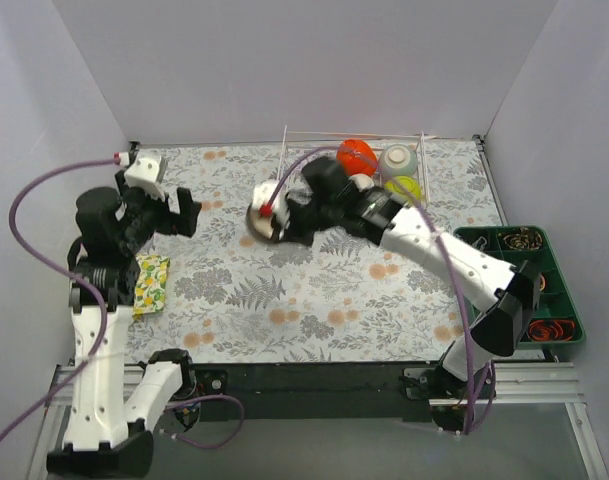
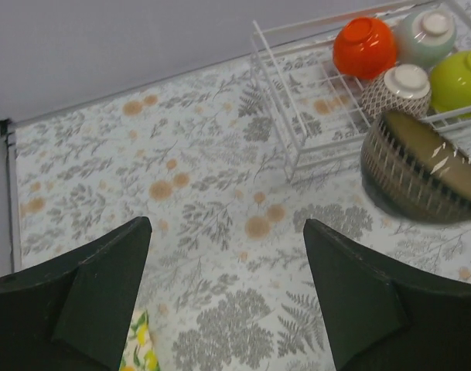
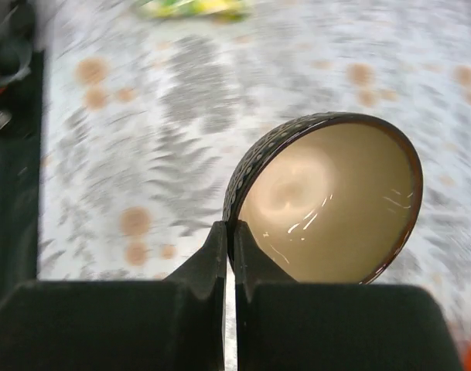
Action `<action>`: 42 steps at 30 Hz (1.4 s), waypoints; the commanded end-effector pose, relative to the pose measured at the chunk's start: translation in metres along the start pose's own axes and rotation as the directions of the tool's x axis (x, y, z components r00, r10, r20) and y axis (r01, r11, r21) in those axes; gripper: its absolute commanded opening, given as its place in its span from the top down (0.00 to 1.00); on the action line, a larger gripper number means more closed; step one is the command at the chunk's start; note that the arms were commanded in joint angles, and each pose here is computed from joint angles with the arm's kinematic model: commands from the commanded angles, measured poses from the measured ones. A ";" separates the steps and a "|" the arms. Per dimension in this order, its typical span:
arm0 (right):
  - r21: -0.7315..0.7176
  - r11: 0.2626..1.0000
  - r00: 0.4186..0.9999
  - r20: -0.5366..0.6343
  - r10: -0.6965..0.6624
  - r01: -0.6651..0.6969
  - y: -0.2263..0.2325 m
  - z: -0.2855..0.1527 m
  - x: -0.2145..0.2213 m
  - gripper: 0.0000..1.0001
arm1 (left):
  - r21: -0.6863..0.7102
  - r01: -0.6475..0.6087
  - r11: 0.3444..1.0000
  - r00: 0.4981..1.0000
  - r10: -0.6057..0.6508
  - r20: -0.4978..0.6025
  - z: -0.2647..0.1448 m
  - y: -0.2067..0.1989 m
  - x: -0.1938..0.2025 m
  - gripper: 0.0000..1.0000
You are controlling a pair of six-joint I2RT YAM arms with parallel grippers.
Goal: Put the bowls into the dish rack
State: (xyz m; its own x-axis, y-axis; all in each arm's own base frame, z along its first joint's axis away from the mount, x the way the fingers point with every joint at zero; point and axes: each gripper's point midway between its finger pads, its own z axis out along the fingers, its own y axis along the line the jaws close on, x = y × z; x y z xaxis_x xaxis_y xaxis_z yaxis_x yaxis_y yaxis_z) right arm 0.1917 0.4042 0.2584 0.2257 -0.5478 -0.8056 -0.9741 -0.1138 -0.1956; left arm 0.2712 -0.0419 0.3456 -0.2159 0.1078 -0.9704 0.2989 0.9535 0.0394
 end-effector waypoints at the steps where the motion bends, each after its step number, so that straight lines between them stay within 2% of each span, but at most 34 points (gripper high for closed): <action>1: 0.147 0.948 0.929 0.287 0.233 -0.283 -0.094 -0.096 -0.034 0.99 | 0.164 0.014 0.986 0.994 -0.032 0.104 0.057 -0.006 -0.065 0.23; 2: 0.178 0.912 0.888 0.357 0.290 -0.369 -0.121 -0.117 -0.029 0.99 | 0.187 0.051 0.981 0.997 -0.061 0.048 0.091 -0.001 -0.057 0.27; 3: 0.131 0.911 0.863 0.396 0.313 -0.390 -0.123 -0.124 -0.031 0.99 | 0.180 0.038 0.983 0.995 -0.054 0.083 0.099 0.003 -0.081 0.31; 4: 0.104 0.892 0.834 0.417 0.362 -0.439 -0.128 -0.126 -0.024 0.99 | 0.221 0.031 0.975 0.997 -0.047 0.066 0.118 -0.015 -0.084 0.44; 5: 0.102 0.860 0.780 0.485 0.396 -0.499 -0.147 -0.145 -0.023 0.99 | 0.227 0.016 0.974 0.998 -0.030 0.057 0.132 -0.019 -0.085 0.51; 6: 0.049 0.848 0.745 0.505 0.436 -0.528 -0.150 -0.148 -0.020 0.99 | 0.220 0.013 0.975 1.000 -0.015 0.008 0.162 -0.020 -0.072 0.64; 7: 0.023 0.823 0.711 0.518 0.476 -0.568 -0.155 -0.147 -0.007 0.99 | 0.256 -0.027 0.966 0.999 0.019 0.034 0.170 -0.041 -0.085 0.88; 8: 0.003 0.792 0.645 0.582 0.495 -0.611 -0.171 -0.163 -0.007 0.99 | 0.265 -0.077 0.961 0.997 0.068 0.045 0.180 -0.048 -0.088 1.00; 9: -0.040 0.789 0.621 0.593 0.513 -0.614 -0.173 -0.163 0.000 0.99 | 0.292 -0.090 0.952 0.996 0.094 0.001 0.205 -0.066 -0.071 1.00; 10: -0.068 0.760 0.587 0.592 0.553 -0.647 -0.174 -0.159 0.015 0.99 | 0.305 -0.123 0.944 0.992 0.120 0.029 0.210 -0.075 -0.081 1.00; 11: -0.087 0.730 0.547 0.604 0.580 -0.678 -0.180 -0.163 0.027 0.99 | 0.319 -0.152 0.936 0.988 0.153 0.023 0.219 -0.082 -0.076 1.00; 12: -0.129 0.733 0.515 0.631 0.580 -0.668 -0.184 -0.166 0.024 0.99 | 0.342 -0.168 0.925 0.985 0.170 0.024 0.226 -0.096 -0.073 1.00; 16: -0.189 0.671 0.417 0.655 0.630 -0.717 -0.196 -0.159 0.050 0.99 | 0.379 -0.199 0.904 0.974 0.226 -0.027 0.266 -0.115 -0.042 1.00; 20: -0.233 0.582 0.324 0.645 0.692 -0.779 -0.215 -0.145 0.073 0.99 | 0.396 -0.198 0.896 0.971 0.235 -0.046 0.288 -0.126 -0.029 1.00; 22: -0.245 0.584 0.318 0.647 0.693 -0.774 -0.219 -0.144 0.073 0.99 | 0.410 -0.185 0.893 0.971 0.230 -0.063 0.293 -0.134 -0.020 1.00; 30: -0.258 0.520 0.265 0.632 0.728 -0.814 -0.237 -0.124 0.104 0.99 | 0.462 -0.141 0.876 0.963 0.230 -0.142 0.305 -0.163 0.025 1.00; 42: -0.276 0.449 0.196 0.625 0.756 -0.850 -0.251 -0.104 0.149 0.99 | 0.483 -0.147 0.863 0.942 0.272 -0.199 0.312 -0.175 0.068 1.00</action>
State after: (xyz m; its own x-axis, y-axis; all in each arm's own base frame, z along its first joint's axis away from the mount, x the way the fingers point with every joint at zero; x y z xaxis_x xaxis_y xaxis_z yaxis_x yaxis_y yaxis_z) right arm 0.4557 0.2697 0.2083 -0.7822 0.2845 -0.5542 -0.5094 0.2200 0.8319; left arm 0.4903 -0.2873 0.1987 -0.3305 0.4066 -0.8517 0.7384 0.6734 0.0349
